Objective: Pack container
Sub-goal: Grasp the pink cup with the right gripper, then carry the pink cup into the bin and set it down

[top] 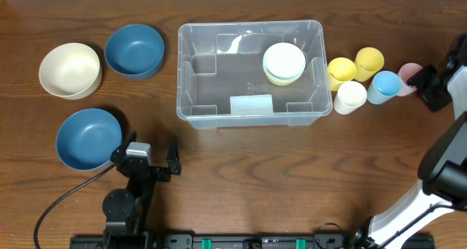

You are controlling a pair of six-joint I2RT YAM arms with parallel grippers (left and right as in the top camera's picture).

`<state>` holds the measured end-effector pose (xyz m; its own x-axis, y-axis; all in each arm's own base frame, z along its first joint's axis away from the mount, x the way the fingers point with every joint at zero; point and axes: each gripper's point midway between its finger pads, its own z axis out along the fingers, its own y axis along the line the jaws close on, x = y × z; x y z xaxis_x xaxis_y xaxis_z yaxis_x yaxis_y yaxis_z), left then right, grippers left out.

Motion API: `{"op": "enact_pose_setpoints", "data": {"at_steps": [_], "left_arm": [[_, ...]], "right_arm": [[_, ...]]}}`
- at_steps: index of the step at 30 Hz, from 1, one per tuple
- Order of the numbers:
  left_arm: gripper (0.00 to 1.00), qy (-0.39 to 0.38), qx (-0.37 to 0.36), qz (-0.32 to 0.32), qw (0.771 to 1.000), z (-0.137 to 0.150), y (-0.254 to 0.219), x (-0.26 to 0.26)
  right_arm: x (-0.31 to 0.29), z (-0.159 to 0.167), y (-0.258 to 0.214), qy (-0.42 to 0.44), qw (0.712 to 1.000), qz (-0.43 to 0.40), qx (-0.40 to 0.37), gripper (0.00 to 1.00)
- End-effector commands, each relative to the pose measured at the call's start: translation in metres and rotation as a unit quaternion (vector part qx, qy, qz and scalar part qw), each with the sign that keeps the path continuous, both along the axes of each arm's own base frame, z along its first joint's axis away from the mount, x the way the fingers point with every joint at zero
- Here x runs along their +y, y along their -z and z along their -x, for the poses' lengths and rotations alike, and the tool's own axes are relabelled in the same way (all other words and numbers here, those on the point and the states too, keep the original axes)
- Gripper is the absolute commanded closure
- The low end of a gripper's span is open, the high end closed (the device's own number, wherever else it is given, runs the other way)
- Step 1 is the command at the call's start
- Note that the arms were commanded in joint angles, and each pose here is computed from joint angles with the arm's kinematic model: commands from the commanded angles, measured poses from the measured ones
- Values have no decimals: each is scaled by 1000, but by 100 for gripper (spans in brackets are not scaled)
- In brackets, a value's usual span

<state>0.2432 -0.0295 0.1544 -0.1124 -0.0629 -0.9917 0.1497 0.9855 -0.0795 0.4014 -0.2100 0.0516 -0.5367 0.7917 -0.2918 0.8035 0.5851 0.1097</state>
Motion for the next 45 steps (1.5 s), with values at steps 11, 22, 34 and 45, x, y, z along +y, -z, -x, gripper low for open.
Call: {"op": "enact_pose_setpoints", "data": {"at_steps": [11, 22, 34, 45], "left_arm": [[2, 3, 26, -3, 1000, 1, 17, -1], [2, 3, 26, -3, 1000, 1, 17, -1], [2, 3, 26, -3, 1000, 1, 17, -1], [2, 3, 26, -3, 1000, 1, 17, -1]], "right_arm": [[0, 2, 15, -3, 1000, -4, 17, 73], [-2, 2, -37, -1, 1000, 15, -11, 99], [26, 13, -158, -25, 991, 26, -127, 99], [205, 17, -272, -269, 919, -30, -286, 99]]}}
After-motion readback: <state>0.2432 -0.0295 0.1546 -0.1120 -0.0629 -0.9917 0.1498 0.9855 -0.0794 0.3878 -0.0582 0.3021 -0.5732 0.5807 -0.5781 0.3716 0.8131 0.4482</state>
